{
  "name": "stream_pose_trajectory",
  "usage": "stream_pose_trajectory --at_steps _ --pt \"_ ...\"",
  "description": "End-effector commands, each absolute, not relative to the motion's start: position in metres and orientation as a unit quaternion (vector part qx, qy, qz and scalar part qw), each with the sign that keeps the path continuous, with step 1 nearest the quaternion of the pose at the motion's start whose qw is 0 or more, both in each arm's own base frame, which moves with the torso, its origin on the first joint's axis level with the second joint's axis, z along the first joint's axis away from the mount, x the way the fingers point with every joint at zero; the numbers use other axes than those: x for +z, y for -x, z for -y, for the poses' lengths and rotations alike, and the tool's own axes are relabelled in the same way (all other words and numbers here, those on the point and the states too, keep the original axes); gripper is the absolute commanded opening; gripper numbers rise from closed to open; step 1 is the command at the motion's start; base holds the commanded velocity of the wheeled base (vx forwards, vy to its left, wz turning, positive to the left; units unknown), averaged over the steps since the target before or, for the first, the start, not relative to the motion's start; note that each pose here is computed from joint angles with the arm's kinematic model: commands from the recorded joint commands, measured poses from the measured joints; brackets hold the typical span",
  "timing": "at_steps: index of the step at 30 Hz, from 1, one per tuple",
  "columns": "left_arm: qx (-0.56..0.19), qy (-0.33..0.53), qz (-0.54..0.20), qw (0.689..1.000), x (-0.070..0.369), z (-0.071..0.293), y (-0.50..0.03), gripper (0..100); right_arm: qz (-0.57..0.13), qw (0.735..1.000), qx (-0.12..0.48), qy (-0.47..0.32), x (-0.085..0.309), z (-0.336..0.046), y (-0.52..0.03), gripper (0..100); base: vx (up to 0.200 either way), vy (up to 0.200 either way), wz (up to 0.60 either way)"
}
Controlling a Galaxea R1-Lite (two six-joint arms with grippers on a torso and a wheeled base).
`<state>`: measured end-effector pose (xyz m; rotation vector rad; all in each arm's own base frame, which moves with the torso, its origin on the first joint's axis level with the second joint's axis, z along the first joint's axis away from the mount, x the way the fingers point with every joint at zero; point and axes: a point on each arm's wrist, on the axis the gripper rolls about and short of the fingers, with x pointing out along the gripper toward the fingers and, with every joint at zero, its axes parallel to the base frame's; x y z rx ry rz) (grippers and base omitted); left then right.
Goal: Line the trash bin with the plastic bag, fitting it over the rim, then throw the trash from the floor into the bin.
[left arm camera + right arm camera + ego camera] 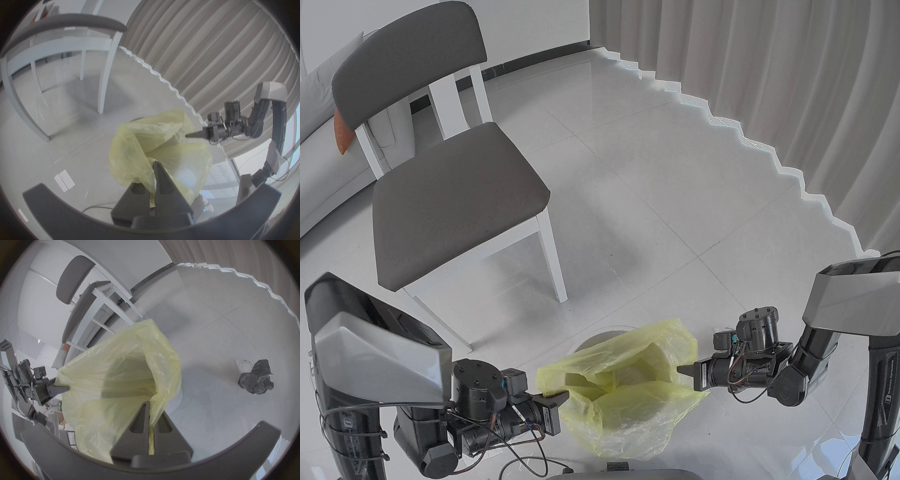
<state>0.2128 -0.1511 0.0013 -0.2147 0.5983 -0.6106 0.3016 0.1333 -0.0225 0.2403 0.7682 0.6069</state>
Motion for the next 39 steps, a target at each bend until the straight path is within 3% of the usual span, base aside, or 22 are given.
stream_pose_trajectory --at_steps 1,17,18,23,31,37,38,39 --pt "-0.294 0.094 -0.33 0.892 -0.019 0.148 -0.208 0 -0.38 0.873 0.283 -0.116 -0.029 -0.128 -0.299 0 0.0 0.0 0.0" --pt "-0.284 0.095 -0.333 0.894 -0.023 0.144 -0.212 0 -0.407 0.864 0.286 -0.079 -0.044 -0.12 -0.283 0 0.0 0.0 0.0" --pt "-0.286 0.096 -0.331 0.894 -0.021 0.145 -0.211 0 -0.408 0.864 0.285 -0.076 -0.044 -0.118 -0.282 100 0.0 0.0 0.0" --pt "-0.292 0.096 -0.326 0.894 -0.016 0.147 -0.209 0 -0.404 0.867 0.281 -0.071 -0.043 -0.109 -0.276 100 0.0 0.0 0.0" --pt "-0.287 0.103 -0.313 0.899 -0.014 0.147 -0.215 0 -0.322 0.895 0.3 -0.073 -0.018 -0.113 -0.283 100 0.0 0.0 0.0" --pt "-0.283 0.101 -0.316 0.9 -0.016 0.147 -0.215 0 -0.28 0.901 0.323 -0.069 0.001 -0.13 -0.297 100 0.0 0.0 0.0" --pt "-0.282 0.1 -0.316 0.9 -0.017 0.147 -0.215 100 -0.279 0.901 0.326 -0.067 0.002 -0.132 -0.299 100 0.0 0.0 0.0" --pt "-0.281 0.099 -0.315 0.901 -0.016 0.147 -0.215 100 -0.278 0.9 0.329 -0.066 0.003 -0.136 -0.301 100 0.0 0.0 0.0"
